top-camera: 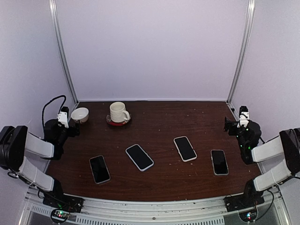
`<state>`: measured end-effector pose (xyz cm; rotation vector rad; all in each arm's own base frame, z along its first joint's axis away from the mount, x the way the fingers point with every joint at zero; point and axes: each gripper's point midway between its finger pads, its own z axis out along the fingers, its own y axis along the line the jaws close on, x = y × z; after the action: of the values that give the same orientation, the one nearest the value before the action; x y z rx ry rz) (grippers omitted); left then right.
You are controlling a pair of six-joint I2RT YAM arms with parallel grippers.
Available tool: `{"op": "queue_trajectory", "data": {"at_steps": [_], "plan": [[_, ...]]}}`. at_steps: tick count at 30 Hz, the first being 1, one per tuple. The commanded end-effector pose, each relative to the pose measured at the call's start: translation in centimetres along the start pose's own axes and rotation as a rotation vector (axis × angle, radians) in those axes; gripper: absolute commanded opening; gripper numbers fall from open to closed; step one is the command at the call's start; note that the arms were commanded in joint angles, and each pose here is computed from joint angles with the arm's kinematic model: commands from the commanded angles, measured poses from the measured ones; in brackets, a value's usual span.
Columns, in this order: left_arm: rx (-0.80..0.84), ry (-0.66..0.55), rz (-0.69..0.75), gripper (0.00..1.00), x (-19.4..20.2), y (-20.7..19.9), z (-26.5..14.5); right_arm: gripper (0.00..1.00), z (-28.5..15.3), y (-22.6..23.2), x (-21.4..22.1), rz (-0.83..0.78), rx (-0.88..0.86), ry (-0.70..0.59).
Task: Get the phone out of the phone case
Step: Pick up the phone with the phone case at the corner of the board.
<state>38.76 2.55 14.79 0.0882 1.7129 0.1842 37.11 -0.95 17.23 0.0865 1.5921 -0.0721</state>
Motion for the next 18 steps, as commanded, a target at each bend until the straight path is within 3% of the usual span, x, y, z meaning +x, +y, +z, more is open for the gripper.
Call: {"op": "queue_trajectory", "data": {"at_steps": [1,15,18], "plan": [[-0.025,-0.042,-0.010,0.97,-1.3,0.7,0.3,1.00,0.4,0.0,-0.8,0.008,-0.002,-0.022],[-0.023,-0.037,-0.008,0.97,-1.5,0.8,0.3,1.00,0.0,-0.5,-1.6,0.012,0.032,-0.031],[-0.023,0.010,-0.011,0.92,-2.6,1.1,0.4,1.00,-0.2,-0.8,-3.1,0.006,0.078,-0.021]]}}
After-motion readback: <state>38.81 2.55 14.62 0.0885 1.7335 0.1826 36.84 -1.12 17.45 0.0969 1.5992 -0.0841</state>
